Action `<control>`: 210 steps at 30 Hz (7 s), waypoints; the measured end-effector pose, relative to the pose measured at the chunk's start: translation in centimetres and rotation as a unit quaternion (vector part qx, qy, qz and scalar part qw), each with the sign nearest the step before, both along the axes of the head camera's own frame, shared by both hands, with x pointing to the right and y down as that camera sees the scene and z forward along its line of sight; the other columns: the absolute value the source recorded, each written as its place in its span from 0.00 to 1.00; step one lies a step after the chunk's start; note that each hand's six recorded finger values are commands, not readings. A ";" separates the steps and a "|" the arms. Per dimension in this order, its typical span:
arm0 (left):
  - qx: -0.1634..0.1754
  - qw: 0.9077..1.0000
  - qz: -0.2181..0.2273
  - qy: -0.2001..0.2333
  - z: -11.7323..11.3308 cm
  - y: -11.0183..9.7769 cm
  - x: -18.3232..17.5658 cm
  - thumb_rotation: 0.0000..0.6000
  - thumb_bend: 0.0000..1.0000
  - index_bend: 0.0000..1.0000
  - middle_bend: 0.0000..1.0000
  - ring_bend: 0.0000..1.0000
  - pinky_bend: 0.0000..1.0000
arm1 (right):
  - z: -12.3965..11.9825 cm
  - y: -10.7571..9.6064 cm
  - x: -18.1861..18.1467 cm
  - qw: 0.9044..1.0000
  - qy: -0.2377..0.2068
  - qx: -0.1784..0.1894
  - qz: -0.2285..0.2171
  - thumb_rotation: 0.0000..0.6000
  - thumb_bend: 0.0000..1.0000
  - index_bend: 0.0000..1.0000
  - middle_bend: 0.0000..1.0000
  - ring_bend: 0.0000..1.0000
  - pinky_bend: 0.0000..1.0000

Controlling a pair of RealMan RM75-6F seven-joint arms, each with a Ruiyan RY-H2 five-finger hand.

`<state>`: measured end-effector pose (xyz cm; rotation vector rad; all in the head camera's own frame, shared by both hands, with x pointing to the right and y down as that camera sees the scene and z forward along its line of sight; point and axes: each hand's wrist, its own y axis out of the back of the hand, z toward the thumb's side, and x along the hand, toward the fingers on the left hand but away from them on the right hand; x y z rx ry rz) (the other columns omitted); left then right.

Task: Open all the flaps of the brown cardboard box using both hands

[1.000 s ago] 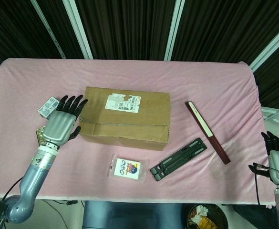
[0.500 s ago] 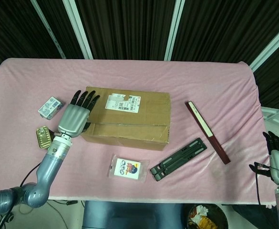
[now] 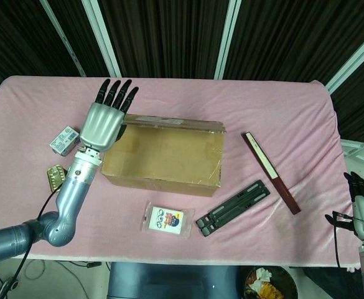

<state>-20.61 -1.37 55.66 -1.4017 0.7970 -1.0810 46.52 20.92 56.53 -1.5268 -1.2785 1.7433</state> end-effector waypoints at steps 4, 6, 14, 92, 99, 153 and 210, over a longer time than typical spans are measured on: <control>0.023 1.000 -0.006 -0.013 -0.9 -2.5 0.2 1.00 0.34 0.00 0.00 0.00 0.00 | 0.0 0.0 0.0 1.000 -0.003 -0.002 0.004 1.00 0.20 0.00 0.00 0.00 0.24; 0.030 0.999 -0.007 -0.025 -1.0 -3.5 0.3 1.00 0.34 0.00 0.00 0.00 0.00 | 0.0 0.0 0.1 1.000 -0.004 -0.002 0.007 1.00 0.20 0.00 0.00 0.00 0.24; 0.051 0.995 -0.015 -0.087 0.0 -8.0 1.3 1.00 0.34 0.00 0.00 0.00 0.00 | -0.1 -0.1 0.3 1.000 -0.007 -0.001 0.019 1.00 0.20 0.00 0.00 0.00 0.24; -0.099 0.965 -0.235 0.051 0.6 21.7 -28.5 1.00 0.15 0.00 0.00 0.00 0.00 | 3.4 -21.9 -32.8 0.959 -0.191 0.018 -0.208 1.00 0.78 0.28 0.27 0.29 0.36; -0.100 0.965 -0.239 0.052 0.7 21.6 -28.6 1.00 0.15 0.00 0.00 0.00 0.00 | 4.4 -21.4 -33.2 0.960 -0.201 0.004 -0.193 1.00 0.78 0.28 0.27 0.29 0.36; -0.092 0.965 -0.234 0.069 0.4 21.3 -28.4 1.00 0.16 0.00 0.00 0.00 0.00 | -4.5 -18.8 -39.7 0.928 -0.336 -0.057 -0.149 1.00 0.40 0.01 0.31 0.40 0.55; -0.105 0.975 -0.188 0.045 -0.1 20.7 -26.5 1.00 0.17 0.00 0.00 0.00 0.00 | -7.8 -12.3 -36.5 0.914 -0.293 -0.112 -0.256 1.00 0.39 0.00 0.14 0.10 0.25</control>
